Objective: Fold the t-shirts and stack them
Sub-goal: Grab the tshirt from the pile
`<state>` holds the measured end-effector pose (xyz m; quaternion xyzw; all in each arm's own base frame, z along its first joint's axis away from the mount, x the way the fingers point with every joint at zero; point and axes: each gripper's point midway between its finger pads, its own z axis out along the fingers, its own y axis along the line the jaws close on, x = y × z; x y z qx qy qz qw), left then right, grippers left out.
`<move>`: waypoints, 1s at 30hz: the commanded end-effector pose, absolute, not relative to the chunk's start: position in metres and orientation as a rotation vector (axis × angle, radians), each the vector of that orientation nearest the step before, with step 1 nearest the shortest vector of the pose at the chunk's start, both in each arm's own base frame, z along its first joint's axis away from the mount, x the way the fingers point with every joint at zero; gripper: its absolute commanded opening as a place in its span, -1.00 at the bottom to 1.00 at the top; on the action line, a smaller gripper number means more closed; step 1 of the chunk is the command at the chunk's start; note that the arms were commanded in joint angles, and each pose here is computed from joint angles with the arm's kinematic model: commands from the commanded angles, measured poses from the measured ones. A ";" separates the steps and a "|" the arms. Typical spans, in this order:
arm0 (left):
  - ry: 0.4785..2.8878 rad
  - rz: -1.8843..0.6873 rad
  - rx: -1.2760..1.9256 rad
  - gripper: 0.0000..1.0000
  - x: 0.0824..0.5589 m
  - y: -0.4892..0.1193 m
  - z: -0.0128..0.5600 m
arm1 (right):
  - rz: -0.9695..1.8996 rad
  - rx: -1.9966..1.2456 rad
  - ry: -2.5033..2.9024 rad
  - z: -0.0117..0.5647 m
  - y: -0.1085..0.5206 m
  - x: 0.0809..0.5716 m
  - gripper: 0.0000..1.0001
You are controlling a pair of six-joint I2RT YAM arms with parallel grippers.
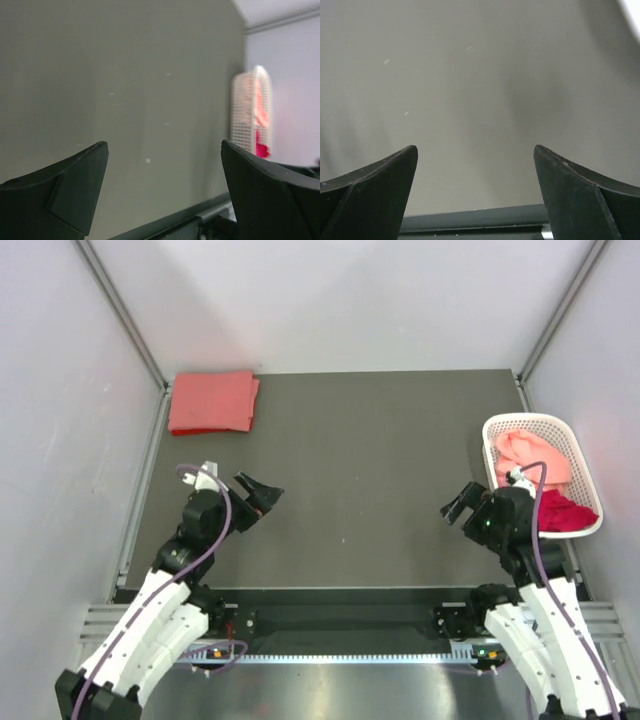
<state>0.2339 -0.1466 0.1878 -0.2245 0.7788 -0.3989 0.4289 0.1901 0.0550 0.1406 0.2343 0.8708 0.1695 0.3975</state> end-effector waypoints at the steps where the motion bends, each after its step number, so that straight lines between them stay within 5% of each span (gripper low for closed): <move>1: 1.965 -0.805 -0.595 0.98 0.251 -0.128 0.199 | 0.212 0.734 2.201 0.159 0.024 0.201 0.99; 11: 2.205 -0.324 -0.580 0.98 0.281 -0.088 0.190 | -0.048 0.541 2.440 0.208 0.014 0.300 0.99; 18: 2.335 -0.450 -0.175 0.98 0.293 -0.112 0.185 | -0.003 0.928 2.254 0.215 -0.079 0.344 0.99; 19: 2.348 -0.459 -0.149 0.97 0.293 -0.114 0.182 | 0.056 0.946 2.259 0.213 -0.081 0.348 0.89; 21: 2.355 -0.483 -0.066 0.95 0.292 -0.119 0.181 | 0.058 1.024 2.278 0.200 -0.106 0.357 0.26; 23: 2.352 -0.473 -0.010 0.91 0.291 -0.119 0.183 | 0.013 1.077 2.301 0.189 -0.125 0.363 0.00; 30: 2.361 -0.488 0.096 0.80 0.288 -0.125 0.186 | -0.072 1.172 2.353 0.140 -0.155 0.367 0.06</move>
